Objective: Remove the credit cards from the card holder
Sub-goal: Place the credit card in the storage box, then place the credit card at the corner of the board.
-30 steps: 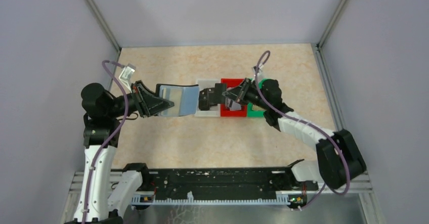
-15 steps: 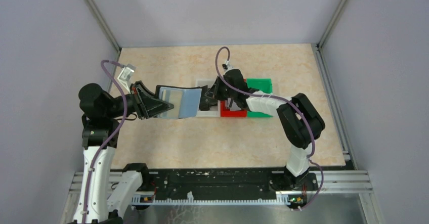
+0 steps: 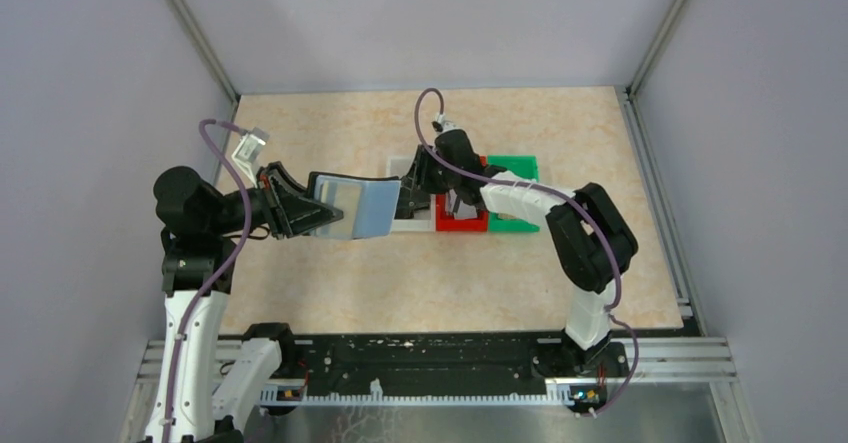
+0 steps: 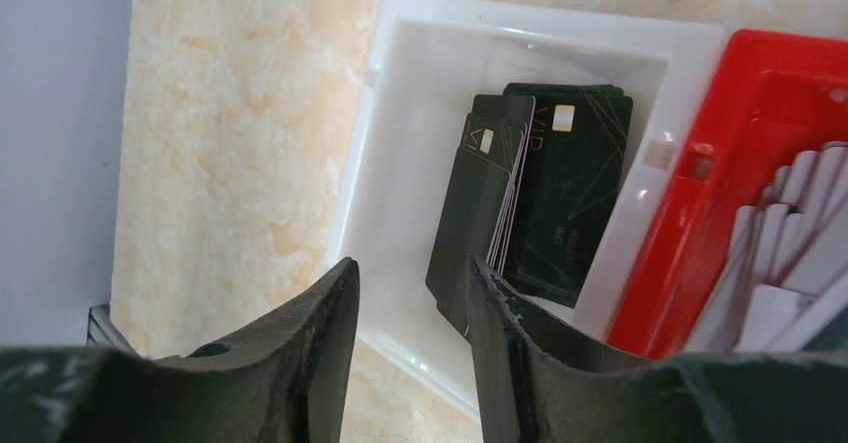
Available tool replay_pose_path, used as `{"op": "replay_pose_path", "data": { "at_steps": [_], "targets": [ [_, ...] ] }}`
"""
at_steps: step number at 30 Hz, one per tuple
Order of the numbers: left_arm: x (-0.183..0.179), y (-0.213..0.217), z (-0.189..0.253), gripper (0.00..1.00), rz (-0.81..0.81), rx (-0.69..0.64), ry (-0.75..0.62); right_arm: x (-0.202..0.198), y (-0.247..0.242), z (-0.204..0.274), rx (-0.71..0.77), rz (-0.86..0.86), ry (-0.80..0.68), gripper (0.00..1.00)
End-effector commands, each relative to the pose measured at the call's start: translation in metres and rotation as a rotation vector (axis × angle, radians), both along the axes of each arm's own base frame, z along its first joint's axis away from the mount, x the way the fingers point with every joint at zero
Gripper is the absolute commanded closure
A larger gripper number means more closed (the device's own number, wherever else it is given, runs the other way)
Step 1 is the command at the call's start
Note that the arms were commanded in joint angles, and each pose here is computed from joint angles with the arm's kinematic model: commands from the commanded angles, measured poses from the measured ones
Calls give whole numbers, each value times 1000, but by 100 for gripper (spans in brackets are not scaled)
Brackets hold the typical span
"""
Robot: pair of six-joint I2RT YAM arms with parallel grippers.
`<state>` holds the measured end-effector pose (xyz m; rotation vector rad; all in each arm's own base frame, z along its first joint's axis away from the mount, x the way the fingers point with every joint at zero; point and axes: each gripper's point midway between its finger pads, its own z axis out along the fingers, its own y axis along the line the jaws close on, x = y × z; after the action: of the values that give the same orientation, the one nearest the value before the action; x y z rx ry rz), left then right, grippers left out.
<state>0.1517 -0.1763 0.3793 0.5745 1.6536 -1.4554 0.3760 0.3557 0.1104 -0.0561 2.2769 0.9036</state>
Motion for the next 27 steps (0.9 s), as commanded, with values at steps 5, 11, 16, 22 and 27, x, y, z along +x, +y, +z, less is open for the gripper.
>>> {"op": "replay_pose_path", "data": {
  "at_steps": [5,11,16,22,27],
  "targets": [
    [-9,-1,15,100,-30,1,-75,-6,-22,173,126,-31,-338,47],
    [-10,-1,7,100,-54,11,-73,-60,-30,261,320,110,-499,23],
    [-11,-1,-1,100,-77,21,-60,-117,-21,298,443,333,-570,7],
    [-13,-1,-18,100,-122,37,-58,-179,-3,310,545,586,-596,5],
    [-14,-1,-23,100,-156,44,-53,-209,1,297,583,711,-571,6]
  ]
}}
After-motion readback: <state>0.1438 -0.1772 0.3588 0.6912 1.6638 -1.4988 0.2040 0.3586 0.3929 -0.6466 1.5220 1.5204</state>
